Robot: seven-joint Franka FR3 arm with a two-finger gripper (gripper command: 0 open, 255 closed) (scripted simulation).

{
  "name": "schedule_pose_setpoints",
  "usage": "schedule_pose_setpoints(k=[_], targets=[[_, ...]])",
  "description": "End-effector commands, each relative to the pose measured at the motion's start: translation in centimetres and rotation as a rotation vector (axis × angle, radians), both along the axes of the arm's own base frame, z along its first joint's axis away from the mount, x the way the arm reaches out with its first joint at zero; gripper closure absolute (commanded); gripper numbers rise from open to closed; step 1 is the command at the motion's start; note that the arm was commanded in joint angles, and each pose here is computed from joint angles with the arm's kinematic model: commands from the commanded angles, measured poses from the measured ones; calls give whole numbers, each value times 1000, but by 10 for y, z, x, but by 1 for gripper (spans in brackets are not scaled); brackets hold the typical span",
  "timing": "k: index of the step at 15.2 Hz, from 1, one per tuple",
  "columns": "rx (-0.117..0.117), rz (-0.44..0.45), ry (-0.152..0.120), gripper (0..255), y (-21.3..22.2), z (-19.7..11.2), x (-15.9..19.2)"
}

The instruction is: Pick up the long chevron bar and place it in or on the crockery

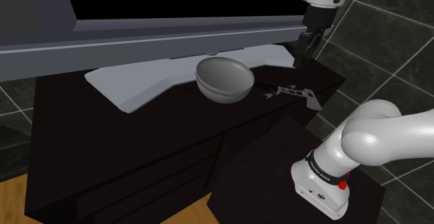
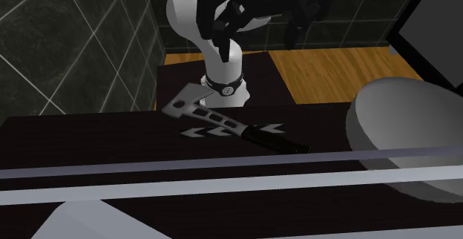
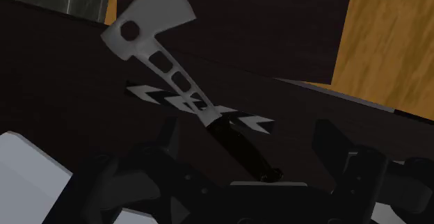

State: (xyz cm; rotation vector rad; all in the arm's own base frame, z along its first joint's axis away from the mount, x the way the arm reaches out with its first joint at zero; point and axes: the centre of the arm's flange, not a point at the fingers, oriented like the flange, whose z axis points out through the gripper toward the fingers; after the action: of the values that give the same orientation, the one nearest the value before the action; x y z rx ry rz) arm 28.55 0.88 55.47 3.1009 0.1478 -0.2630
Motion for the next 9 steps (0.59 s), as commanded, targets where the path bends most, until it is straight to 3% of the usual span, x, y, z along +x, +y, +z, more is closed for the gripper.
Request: schedule_pose_setpoints(k=[1, 9], targets=[[0, 0, 0, 0, 0, 0, 0], [-81, -1131, -128, 0, 51, -80, 2]])
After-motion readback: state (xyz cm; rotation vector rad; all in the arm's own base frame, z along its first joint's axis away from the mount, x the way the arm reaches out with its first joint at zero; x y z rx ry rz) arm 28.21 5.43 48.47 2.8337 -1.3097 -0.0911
